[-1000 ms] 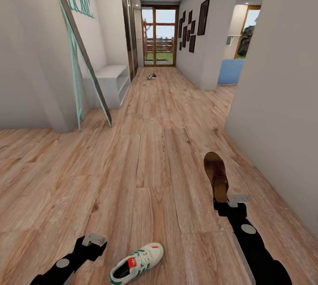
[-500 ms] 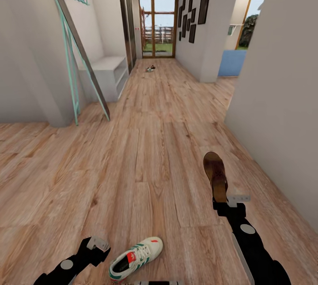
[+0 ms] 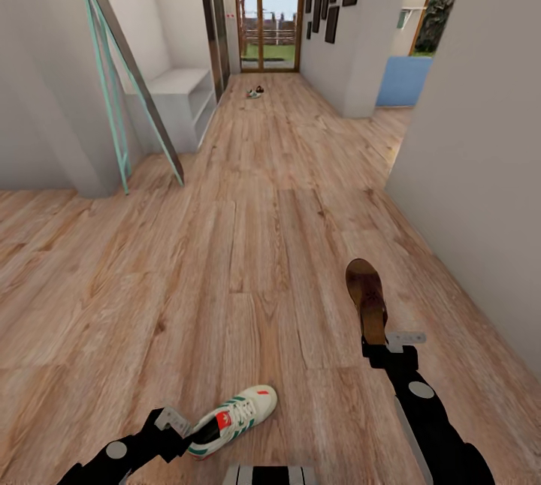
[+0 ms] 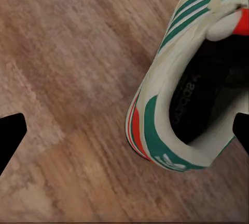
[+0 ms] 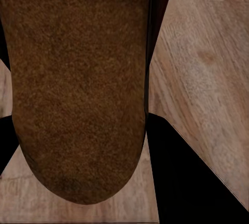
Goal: Pick up the two gym shoes and the two sandals from the corridor floor and place them onto the hallstand (shoe rack) in the corridor, making sure they are on the rack and not on the floor. Arrange them so the two gym shoes are next to each other and the two sandals are next to each other.
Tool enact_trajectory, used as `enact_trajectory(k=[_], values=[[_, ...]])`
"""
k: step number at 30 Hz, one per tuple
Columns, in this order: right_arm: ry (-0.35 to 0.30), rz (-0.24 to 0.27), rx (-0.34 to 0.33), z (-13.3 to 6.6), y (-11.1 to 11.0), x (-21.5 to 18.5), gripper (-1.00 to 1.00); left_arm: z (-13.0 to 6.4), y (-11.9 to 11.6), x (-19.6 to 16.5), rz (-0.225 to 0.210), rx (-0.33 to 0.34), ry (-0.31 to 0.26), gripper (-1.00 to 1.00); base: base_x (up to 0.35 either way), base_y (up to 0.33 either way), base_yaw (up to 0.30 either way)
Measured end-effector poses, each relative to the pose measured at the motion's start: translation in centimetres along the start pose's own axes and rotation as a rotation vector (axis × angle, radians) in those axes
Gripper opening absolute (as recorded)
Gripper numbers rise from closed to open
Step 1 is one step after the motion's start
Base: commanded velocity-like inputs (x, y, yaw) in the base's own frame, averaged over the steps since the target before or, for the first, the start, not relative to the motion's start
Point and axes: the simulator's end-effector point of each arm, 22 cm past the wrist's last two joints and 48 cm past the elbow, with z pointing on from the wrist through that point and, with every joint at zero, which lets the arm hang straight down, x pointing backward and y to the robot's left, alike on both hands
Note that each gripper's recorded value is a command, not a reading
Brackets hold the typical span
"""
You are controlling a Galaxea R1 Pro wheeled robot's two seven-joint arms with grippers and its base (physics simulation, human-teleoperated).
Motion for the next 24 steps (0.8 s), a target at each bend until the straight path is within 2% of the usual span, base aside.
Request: enact_trajectory(k=[1,6,14,24], values=[[0.005,-0.001,0.0,0.1,0.0,0.3,-1.0,0.1,-0.5,0.2,-0.002,0.023,0.002,1.0,0.0,0.0,0.0],[0.025,-0.005,-0.002,0.5,0.2,1.4,-1.0,0.5,-1.3,1.0,-0.005,0.054,0.019,1.0,0.0,0.0,0.0],[0.027,-0.005,-0.002,0.6,0.2,1.5,-1.0,0.6,-1.5,1.1,0.001,0.062,0.025,1.0,0.0,0.0,0.0],[0.064,-0.012,-0.005,1.3,0.5,3.5,-1.0,1.4,-1.6,2.1,0.0,0.071,0.055,1.0,0.0,0.0,0.0]])
